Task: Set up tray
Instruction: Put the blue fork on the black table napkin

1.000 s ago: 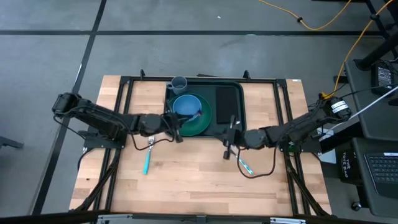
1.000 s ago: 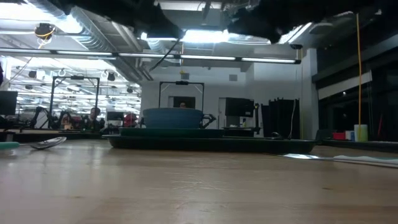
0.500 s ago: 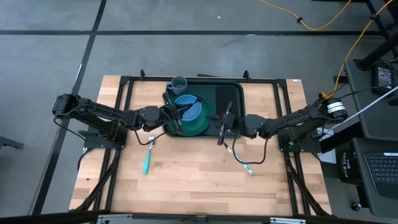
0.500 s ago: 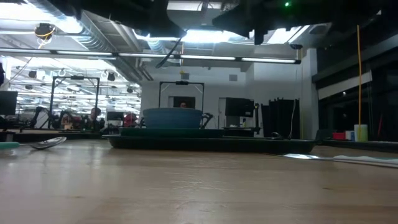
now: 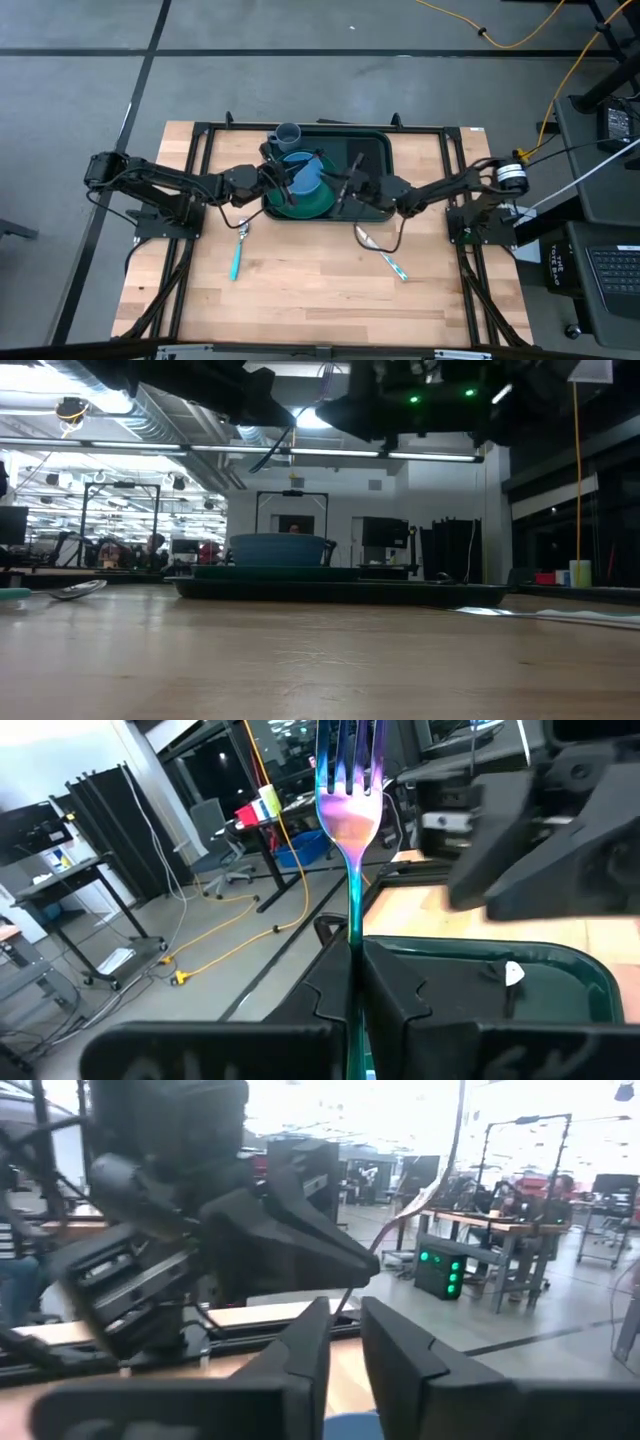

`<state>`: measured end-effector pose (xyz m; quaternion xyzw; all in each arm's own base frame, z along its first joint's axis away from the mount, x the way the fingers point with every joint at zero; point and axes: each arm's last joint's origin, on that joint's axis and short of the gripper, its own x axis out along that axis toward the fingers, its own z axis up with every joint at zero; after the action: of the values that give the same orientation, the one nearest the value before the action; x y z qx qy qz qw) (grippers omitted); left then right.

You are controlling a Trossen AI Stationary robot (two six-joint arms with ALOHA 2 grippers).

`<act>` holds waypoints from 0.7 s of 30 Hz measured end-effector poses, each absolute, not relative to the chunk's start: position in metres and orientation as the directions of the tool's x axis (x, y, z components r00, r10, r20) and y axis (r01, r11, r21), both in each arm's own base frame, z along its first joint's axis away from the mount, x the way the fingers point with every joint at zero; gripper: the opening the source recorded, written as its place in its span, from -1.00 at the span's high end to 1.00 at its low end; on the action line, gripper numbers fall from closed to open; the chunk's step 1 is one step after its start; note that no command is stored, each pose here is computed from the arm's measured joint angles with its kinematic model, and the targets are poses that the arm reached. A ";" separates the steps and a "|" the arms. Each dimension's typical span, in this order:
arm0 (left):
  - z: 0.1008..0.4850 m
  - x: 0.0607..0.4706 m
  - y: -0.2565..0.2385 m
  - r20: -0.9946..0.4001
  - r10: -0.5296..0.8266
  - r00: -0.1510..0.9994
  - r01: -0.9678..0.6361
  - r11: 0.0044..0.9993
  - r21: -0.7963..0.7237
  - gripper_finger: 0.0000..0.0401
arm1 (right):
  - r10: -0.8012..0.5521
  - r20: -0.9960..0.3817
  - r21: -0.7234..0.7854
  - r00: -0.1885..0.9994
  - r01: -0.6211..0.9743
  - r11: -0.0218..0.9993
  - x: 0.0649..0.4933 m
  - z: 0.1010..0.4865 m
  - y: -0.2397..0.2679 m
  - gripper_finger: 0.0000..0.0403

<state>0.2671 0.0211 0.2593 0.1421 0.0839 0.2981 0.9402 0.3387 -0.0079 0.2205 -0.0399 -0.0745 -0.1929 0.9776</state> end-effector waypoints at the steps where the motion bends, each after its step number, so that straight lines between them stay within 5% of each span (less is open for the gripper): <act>1: 0.259 0.267 0.021 -0.073 0.584 0.809 -0.536 0.782 0.318 0.97 | -0.375 0.163 -0.049 0.913 0.387 0.921 0.343 0.220 -0.009 0.60; 11: 0.259 0.267 0.021 -0.073 0.587 0.806 -0.535 0.777 0.333 0.97 | -0.383 0.193 -0.052 0.903 0.399 0.915 0.360 0.228 -0.012 0.21; 21: 0.259 0.267 0.021 -0.073 0.587 0.806 -0.534 0.776 0.337 0.98 | -0.406 0.202 0.063 0.891 0.402 0.914 0.359 0.229 -0.021 0.15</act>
<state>0.2670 0.0211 0.2593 0.1518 0.0870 0.2986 0.9382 0.3593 -0.0214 0.2290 0.0099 -0.1061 -0.2076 0.9724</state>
